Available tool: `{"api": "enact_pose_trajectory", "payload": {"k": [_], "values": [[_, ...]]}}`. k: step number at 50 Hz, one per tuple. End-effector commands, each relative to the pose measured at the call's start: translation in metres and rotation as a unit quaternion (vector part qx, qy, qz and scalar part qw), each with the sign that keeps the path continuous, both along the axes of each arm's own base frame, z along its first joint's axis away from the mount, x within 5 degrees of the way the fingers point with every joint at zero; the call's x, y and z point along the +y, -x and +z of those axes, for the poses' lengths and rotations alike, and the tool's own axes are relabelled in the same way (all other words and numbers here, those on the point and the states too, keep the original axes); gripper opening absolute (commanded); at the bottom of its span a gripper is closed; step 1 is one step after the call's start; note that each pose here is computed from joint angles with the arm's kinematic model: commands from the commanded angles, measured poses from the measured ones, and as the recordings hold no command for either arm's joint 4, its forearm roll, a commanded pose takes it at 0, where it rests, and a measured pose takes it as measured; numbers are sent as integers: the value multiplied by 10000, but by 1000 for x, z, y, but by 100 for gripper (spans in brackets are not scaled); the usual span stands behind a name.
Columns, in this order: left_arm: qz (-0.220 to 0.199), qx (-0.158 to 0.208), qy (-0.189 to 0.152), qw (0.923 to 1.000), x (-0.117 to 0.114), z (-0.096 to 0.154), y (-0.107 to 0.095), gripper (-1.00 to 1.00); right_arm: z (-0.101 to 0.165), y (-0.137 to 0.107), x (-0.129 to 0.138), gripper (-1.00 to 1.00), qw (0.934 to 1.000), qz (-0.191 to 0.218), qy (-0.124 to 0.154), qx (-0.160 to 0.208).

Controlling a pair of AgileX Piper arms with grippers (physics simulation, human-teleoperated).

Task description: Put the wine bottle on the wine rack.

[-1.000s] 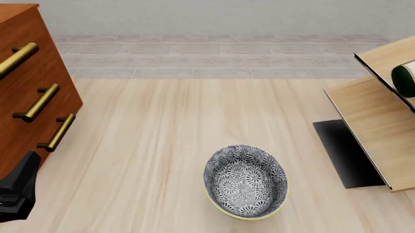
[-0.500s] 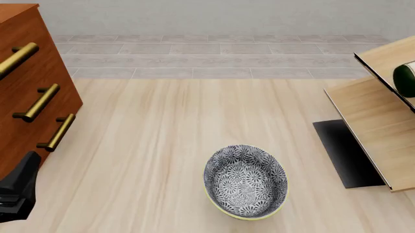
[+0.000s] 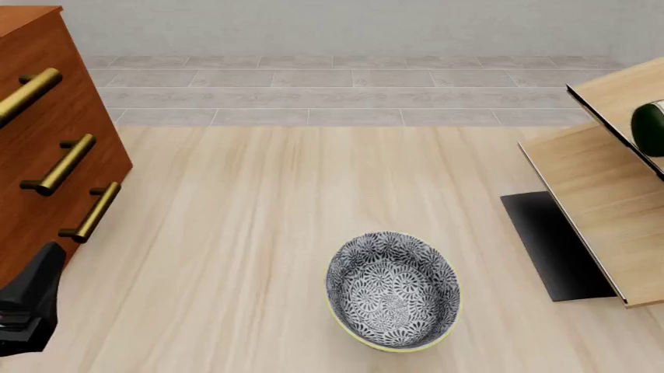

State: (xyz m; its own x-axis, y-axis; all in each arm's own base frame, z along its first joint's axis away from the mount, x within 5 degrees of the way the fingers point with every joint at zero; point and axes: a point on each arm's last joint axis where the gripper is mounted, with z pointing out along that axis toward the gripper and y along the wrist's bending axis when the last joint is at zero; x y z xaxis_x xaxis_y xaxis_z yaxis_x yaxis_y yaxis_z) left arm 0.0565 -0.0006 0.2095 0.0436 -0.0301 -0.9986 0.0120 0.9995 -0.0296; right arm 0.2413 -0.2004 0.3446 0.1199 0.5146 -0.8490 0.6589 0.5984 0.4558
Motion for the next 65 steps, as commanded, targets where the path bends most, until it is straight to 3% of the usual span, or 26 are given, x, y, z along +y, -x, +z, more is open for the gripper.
{"api": "enact_pose_trajectory", "payload": {"k": [1, 46, 65], "values": [[2, 10, 7, 10000, 0, 0, 0, 100, -3, 1, 0, 100, 9987, 121, 312, 391], [-51, -2, 24, 10000, -1, 0, 0, 100, 43, 17, 7, 100, 9983, 18, 575, 93], [-45, -4, 19, 10000, -1, 0, 0, 100, 57, 33, 29, 100, 9954, 199, 920, 180]]}}
